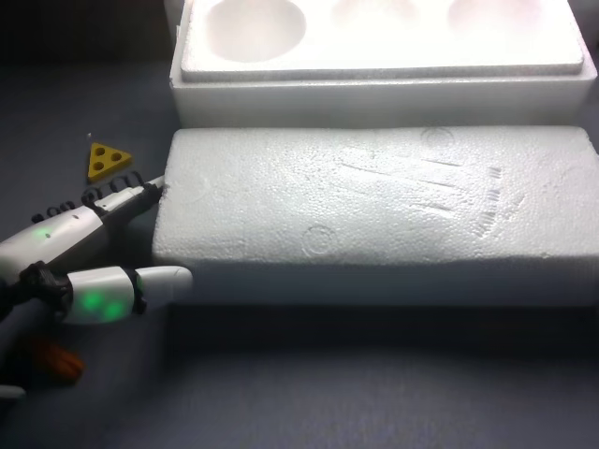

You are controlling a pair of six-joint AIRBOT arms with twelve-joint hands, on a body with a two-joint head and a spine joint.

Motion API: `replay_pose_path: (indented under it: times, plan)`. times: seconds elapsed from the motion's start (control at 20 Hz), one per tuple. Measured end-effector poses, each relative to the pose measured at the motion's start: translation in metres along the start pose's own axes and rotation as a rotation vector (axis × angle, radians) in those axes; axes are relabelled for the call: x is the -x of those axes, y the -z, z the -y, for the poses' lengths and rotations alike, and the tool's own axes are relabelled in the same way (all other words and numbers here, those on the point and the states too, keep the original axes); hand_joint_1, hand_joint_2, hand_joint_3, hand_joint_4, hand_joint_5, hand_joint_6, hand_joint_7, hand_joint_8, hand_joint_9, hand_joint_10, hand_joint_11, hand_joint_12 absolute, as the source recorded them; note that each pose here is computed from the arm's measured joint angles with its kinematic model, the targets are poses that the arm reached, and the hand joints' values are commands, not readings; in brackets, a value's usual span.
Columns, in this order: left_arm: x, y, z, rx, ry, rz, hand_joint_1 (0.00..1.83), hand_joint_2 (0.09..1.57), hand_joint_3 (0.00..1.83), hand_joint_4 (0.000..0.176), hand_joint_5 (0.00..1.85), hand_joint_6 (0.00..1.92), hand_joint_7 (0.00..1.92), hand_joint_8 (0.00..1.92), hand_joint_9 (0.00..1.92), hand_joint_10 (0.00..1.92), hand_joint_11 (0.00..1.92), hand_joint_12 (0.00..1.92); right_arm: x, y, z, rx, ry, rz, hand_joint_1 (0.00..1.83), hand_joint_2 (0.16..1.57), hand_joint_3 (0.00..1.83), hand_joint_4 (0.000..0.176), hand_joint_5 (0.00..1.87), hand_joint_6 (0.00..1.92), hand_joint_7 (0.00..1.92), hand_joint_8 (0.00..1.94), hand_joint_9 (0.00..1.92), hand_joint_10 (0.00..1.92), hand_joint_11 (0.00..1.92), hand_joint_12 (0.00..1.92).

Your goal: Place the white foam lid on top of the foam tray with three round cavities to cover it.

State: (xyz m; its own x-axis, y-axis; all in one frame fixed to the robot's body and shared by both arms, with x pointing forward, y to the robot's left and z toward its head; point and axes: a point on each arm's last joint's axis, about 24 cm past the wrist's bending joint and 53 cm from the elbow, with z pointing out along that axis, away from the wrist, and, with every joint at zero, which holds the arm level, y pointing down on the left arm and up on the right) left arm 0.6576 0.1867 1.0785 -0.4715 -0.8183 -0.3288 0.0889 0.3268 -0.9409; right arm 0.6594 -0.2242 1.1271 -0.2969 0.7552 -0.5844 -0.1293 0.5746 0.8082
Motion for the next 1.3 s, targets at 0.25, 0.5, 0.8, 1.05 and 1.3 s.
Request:
replay_pose_path:
  times: [0.25, 0.5, 0.8, 1.05, 1.3]
  plan:
    - [-0.001, 0.008, 0.011, -0.040, 0.022, 0.009, 0.47, 1.12, 0.01, 0.000, 0.03, 0.01, 0.00, 0.00, 0.00, 0.00, 0.00, 0.00, 0.013, 0.008, -0.017, 0.044, 0.002, 0.037, 0.46, 1.21, 0.00, 0.000, 0.06, 0.00, 0.12, 0.01, 0.14, 0.09, 0.00, 1.33]
    - [0.003, 0.023, 0.023, -0.072, 0.039, 0.022, 0.52, 1.11, 0.00, 0.000, 0.04, 0.01, 0.00, 0.00, 0.00, 0.00, 0.00, 0.00, 0.015, 0.021, -0.031, 0.076, 0.002, 0.039, 0.48, 1.23, 0.00, 0.000, 0.05, 0.00, 0.12, 0.00, 0.17, 0.13, 0.00, 1.45]
    - [0.006, 0.036, 0.049, -0.146, 0.045, 0.032, 0.46, 1.11, 0.00, 0.000, 0.03, 0.00, 0.00, 0.00, 0.00, 0.00, 0.00, 0.00, 0.033, 0.041, -0.052, 0.130, 0.025, 0.079, 0.45, 1.22, 0.00, 0.000, 0.06, 0.00, 0.13, 0.01, 0.00, 0.43, 0.00, 1.42]
    - [0.013, 0.045, 0.069, -0.197, 0.040, 0.050, 0.47, 1.10, 0.00, 0.000, 0.06, 0.01, 0.00, 0.00, 0.00, 0.00, 0.00, 0.00, 0.041, 0.047, -0.063, 0.164, 0.029, 0.100, 0.44, 1.23, 0.00, 0.000, 0.05, 0.00, 0.11, 0.00, 0.00, 0.32, 0.00, 1.30]
    - [0.024, 0.046, 0.086, -0.249, 0.026, 0.070, 0.43, 1.11, 0.00, 0.000, 0.05, 0.01, 0.00, 0.00, 0.00, 0.00, 0.01, 0.01, 0.051, 0.050, -0.073, 0.197, 0.046, 0.122, 0.45, 1.23, 0.00, 0.000, 0.01, 0.00, 0.09, 0.00, 0.00, 0.32, 0.00, 1.26]
